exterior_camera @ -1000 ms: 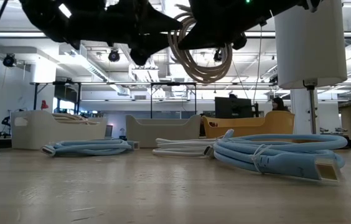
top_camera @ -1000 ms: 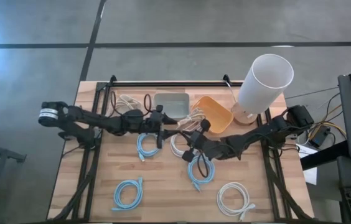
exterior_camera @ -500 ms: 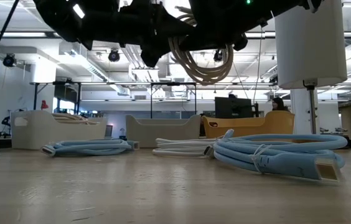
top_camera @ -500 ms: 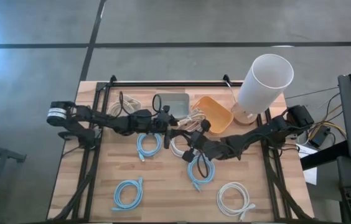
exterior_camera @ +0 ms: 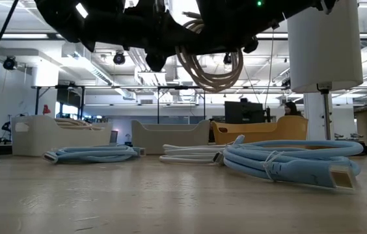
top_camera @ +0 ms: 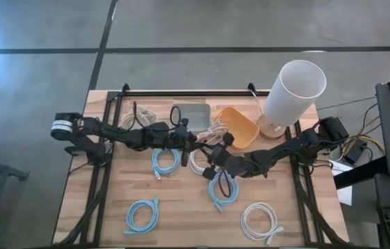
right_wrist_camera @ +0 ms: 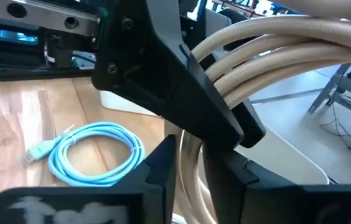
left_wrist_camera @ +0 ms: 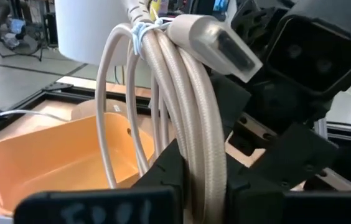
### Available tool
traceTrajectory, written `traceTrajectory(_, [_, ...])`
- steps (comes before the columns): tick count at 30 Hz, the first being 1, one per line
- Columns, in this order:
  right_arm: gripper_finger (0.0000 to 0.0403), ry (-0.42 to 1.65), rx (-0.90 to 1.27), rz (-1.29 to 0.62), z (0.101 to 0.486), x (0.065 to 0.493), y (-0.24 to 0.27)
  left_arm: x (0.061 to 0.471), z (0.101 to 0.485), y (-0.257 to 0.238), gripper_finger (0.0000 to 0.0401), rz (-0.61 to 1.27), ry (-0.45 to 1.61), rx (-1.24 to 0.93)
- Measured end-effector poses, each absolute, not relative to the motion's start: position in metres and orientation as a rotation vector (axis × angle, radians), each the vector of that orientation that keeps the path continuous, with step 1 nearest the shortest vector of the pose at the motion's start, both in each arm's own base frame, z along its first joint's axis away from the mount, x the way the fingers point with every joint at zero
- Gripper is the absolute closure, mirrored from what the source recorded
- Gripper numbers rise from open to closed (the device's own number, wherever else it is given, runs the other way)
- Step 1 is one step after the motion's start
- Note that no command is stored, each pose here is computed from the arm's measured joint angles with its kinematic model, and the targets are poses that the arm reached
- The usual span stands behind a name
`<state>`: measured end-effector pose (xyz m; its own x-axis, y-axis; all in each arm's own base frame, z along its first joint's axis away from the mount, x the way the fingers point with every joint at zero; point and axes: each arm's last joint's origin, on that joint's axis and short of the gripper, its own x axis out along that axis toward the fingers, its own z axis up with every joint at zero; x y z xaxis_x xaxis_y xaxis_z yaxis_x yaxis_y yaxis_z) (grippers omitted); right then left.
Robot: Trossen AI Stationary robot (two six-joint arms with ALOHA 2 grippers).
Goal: Sort HDMI cables
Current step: Put the brown HDMI cable into the white bin
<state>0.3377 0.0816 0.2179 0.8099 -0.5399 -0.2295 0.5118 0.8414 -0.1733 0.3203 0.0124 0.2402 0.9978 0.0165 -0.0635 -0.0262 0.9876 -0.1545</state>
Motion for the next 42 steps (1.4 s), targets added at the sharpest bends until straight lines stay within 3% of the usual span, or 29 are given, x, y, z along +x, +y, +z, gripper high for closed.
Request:
traceTrajectory(5, [0.029,0.286,-0.101,-0.554,0.216,0.336,0.085,0.319,0.238,0.015,0.0351,0.048,0.098,-0.143])
traceTrajectory(12, [0.0265,0.284,-0.108,-0.518,0.218,0.333,0.098,0.302,0.245,0.022,0.0367,0.104,0.215,-0.135])
traceTrajectory(19, [0.0263,0.263,-0.11,-0.497,0.226,0.328,0.104,0.266,0.261,0.027,0.0366,0.226,0.356,-0.169])
traceTrajectory(32, [0.0278,0.266,-0.104,-0.498,0.227,0.327,0.103,0.166,0.302,0.024,0.0368,0.436,0.392,-0.295])
traceTrajectory(42, [0.0276,0.263,-0.087,-0.498,0.226,0.327,0.103,0.138,0.242,0.024,0.0368,0.601,0.479,-0.415])
